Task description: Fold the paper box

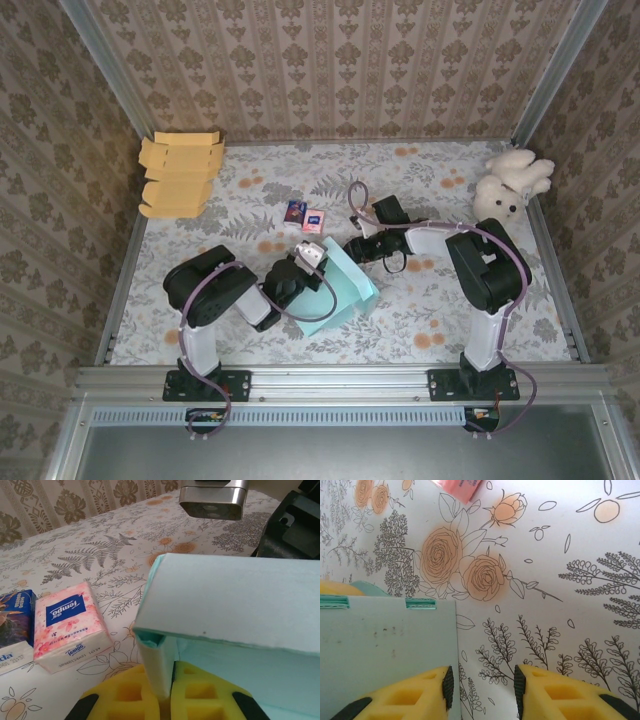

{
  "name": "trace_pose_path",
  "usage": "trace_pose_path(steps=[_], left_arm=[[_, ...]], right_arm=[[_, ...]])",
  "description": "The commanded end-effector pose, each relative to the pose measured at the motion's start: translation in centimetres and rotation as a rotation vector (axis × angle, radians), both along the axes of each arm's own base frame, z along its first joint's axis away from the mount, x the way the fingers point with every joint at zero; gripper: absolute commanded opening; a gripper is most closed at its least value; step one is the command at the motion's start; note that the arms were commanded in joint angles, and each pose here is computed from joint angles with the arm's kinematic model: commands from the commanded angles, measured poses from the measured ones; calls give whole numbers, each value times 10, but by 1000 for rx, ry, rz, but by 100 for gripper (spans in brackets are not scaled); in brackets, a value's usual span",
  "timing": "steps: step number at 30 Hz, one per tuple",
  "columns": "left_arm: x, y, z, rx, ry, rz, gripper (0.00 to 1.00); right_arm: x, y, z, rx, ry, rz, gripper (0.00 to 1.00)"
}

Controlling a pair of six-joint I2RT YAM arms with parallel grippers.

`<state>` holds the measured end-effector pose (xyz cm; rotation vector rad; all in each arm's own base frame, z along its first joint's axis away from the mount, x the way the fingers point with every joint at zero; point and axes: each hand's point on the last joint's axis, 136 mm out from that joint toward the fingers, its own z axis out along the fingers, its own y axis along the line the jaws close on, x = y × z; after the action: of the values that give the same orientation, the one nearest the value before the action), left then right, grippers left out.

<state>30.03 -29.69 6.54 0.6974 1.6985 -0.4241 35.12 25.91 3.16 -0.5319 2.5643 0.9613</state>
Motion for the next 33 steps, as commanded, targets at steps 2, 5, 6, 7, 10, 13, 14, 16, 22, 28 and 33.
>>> trace_pose_path(steps=[2, 5, 6, 7, 10, 13, 14, 16, 22, 28, 33], left_arm=[[-28, -32, -21, 35, 73, -166, 0], [-29, -35, -20, 30, 74, -178, 0], [-30, -36, -21, 30, 75, -179, 0], [-30, -36, -21, 30, 74, -179, 0], [-30, -35, -20, 31, 73, -167, 0], [-25, -27, -20, 34, 71, -117, 0], [-24, -25, -20, 35, 68, -102, 0], [-21, -18, -19, 33, 65, -67, 0], [-17, -7, -20, 21, 72, 0, 0], [-13, -1, -21, 3, 87, 56, 0], [-8, 7, -18, -7, 78, 125, 0]], right_arm=[[-28, 57, 35, 206, -47, 218, 40], [-29, 61, 36, 224, -39, 236, 40], [-29, 62, 35, 220, -34, 235, 39], [-28, 62, 33, 213, -28, 233, 39], [-23, 57, 28, 167, -34, 193, 39], [-12, 37, 26, 70, -85, 75, 40], [-9, 30, 27, 43, -101, 41, 40], [-3, 10, 31, -36, -152, -50, 43], [6, -53, 49, -249, -260, -321, 49], [-10, -89, 95, -224, -346, -508, 53], [-38, -98, 126, -104, -359, -612, 53]])
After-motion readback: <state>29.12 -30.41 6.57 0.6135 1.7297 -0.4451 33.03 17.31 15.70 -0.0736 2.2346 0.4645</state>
